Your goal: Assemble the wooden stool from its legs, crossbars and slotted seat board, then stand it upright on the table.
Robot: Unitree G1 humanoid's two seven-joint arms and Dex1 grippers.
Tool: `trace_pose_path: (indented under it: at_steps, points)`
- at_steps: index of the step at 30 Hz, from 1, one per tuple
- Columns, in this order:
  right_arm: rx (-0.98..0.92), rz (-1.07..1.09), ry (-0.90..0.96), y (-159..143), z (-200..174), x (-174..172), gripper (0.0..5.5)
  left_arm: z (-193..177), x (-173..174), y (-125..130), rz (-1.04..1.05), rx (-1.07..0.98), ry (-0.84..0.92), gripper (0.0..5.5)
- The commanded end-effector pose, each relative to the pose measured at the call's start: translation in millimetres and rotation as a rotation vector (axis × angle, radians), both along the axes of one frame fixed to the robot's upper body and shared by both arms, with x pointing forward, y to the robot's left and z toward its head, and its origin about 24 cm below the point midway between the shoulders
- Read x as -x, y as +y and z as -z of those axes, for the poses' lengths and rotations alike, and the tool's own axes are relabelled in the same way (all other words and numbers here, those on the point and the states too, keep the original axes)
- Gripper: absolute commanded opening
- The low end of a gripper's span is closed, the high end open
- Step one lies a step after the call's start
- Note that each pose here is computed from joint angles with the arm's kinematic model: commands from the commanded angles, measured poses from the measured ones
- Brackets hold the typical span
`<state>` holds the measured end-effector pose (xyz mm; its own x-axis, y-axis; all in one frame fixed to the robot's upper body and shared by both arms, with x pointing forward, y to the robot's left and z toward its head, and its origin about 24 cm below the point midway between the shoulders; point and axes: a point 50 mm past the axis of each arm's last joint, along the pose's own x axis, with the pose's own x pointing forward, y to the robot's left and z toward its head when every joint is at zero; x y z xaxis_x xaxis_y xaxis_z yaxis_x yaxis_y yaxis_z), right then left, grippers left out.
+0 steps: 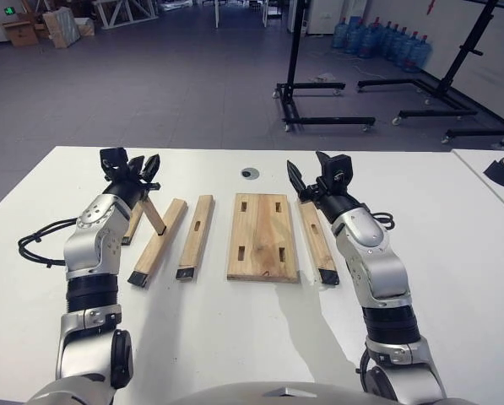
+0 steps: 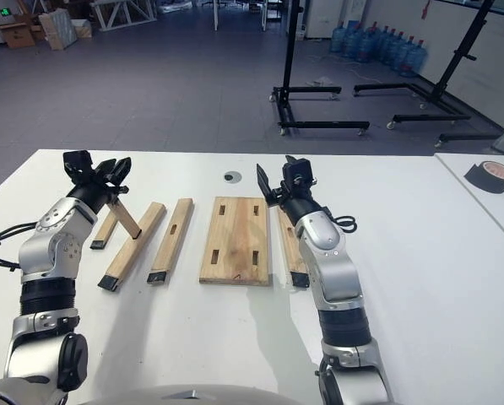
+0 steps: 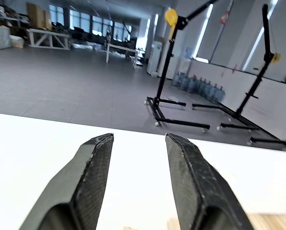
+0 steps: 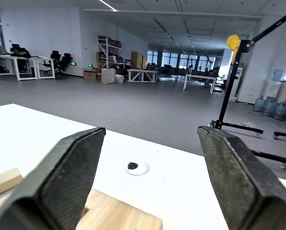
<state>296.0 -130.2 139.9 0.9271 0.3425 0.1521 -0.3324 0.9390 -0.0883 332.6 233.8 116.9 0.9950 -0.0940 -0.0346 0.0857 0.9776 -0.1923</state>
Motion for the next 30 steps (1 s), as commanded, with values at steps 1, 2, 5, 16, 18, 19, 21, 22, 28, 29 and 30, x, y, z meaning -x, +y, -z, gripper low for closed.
trace_pose_path:
  at_steps: [1, 2, 5, 16, 18, 19, 21, 22, 28, 29, 30]
  points:
    - [-0.003, -0.015, -0.01, -4.4, -4.9, -1.1, 3.54, 60.2, 11.0, -13.8, 0.016, 0.071, 0.214, 1.96]
    - [-0.006, -0.014, -0.009, -4.6, -4.8, -0.9, 3.54, 49.4, 7.6, -15.6, 0.027, 0.065, 0.172, 1.96]
    - [-0.015, -0.006, -0.01, -3.7, -4.7, -1.6, 3.54, 12.2, 0.7, -21.2, 0.053, 0.04, 0.046, 1.96]
    - [-0.05, 0.046, -0.034, -11.2, -3.6, 9.6, 3.54, -49.5, 68.6, -27.5, 0.11, -0.125, -0.348, 2.54]
    - [-0.051, 0.055, -0.023, -12.1, -1.1, 13.7, 3.54, -29.2, 87.9, -28.5, 0.109, -0.138, -0.296, 2.9]
    - [-0.05, 0.057, -0.017, -12.4, 0.3, 15.8, 3.54, -16.0, 97.2, -28.2, 0.096, -0.143, -0.251, 3.01]
    - [-0.051, 0.059, -0.006, -12.2, 2.8, 19.2, 3.54, 7.4, 111.1, -29.7, 0.101, -0.152, -0.159, 3.3]
    - [-0.053, 0.058, -0.001, -11.3, 3.8, 20.2, 3.54, 18.6, 115.8, -29.7, 0.102, -0.154, -0.11, 3.49]
    - [-0.057, 0.037, 0.022, -5.0, 8.0, 22.7, 3.54, 71.8, 119.5, -12.1, 0.105, -0.195, 0.213, 3.89]
    - [-0.056, 0.032, 0.024, -3.9, 8.2, 22.5, 3.54, 75.6, 118.6, -9.5, 0.106, -0.191, 0.244, 3.89]
    - [-0.056, 0.028, 0.025, -3.2, 8.3, 22.7, 3.54, 78.5, 117.8, -7.2, 0.115, -0.187, 0.276, 3.89]
